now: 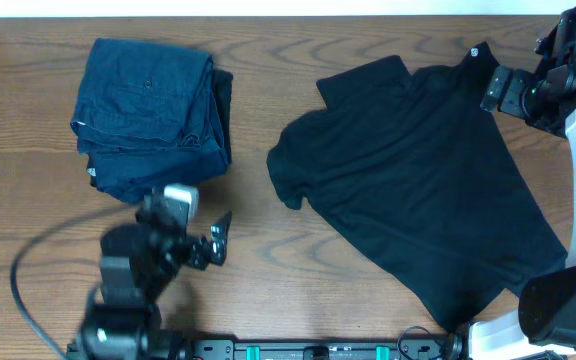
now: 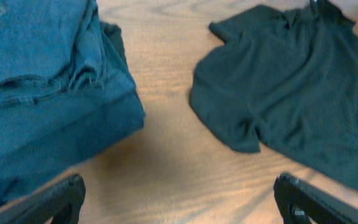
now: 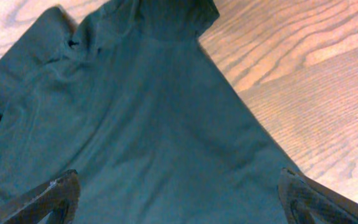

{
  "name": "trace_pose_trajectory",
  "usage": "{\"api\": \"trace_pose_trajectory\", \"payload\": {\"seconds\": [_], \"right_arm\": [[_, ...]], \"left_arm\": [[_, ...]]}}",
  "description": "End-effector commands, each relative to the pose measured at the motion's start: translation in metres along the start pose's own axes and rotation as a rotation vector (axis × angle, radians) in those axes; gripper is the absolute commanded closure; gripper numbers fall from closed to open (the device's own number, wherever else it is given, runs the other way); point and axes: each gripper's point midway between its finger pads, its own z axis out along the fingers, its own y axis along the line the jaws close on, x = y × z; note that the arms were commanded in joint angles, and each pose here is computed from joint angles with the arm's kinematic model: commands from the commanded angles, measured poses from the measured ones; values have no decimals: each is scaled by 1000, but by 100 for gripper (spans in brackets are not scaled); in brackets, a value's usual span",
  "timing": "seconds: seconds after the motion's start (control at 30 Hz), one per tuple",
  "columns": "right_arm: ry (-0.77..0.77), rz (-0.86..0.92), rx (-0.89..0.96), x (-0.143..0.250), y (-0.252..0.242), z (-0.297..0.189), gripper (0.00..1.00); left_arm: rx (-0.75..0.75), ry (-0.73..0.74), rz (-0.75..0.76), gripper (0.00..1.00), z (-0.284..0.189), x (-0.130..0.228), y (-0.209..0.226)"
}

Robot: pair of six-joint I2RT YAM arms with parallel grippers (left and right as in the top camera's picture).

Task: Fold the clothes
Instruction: 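Reach the left gripper to the shirt's left sleeve and grasp it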

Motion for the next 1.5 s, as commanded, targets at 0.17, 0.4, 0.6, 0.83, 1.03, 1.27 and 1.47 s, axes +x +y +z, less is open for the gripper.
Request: {"api": "trace_pose_trajectory", "payload": {"seconds": [0.17, 0.4, 0.6, 0.83, 1.03, 1.27, 1.47], "right_arm": [[-2, 1, 5, 0, 0, 0, 1], [-2, 1, 5, 0, 0, 0, 1], [-2, 1, 5, 0, 0, 0, 1], [-2, 1, 5, 0, 0, 0, 1], [-2, 1, 5, 0, 0, 0, 1], [-2, 1, 5, 0, 0, 0, 1], [-2, 1, 5, 0, 0, 0, 1]], "left_arm": [[138, 444, -150, 2, 46, 3, -26], [277, 581, -124, 2, 110, 27, -72], [303, 557, -97, 2, 146, 32, -81], [115, 543, -230, 16, 172, 38, -55], [-18, 577, -387, 28, 186, 55, -37], [-27, 604, -400, 28, 203, 73, -36], [-45, 628, -459, 52, 207, 82, -36]]}}
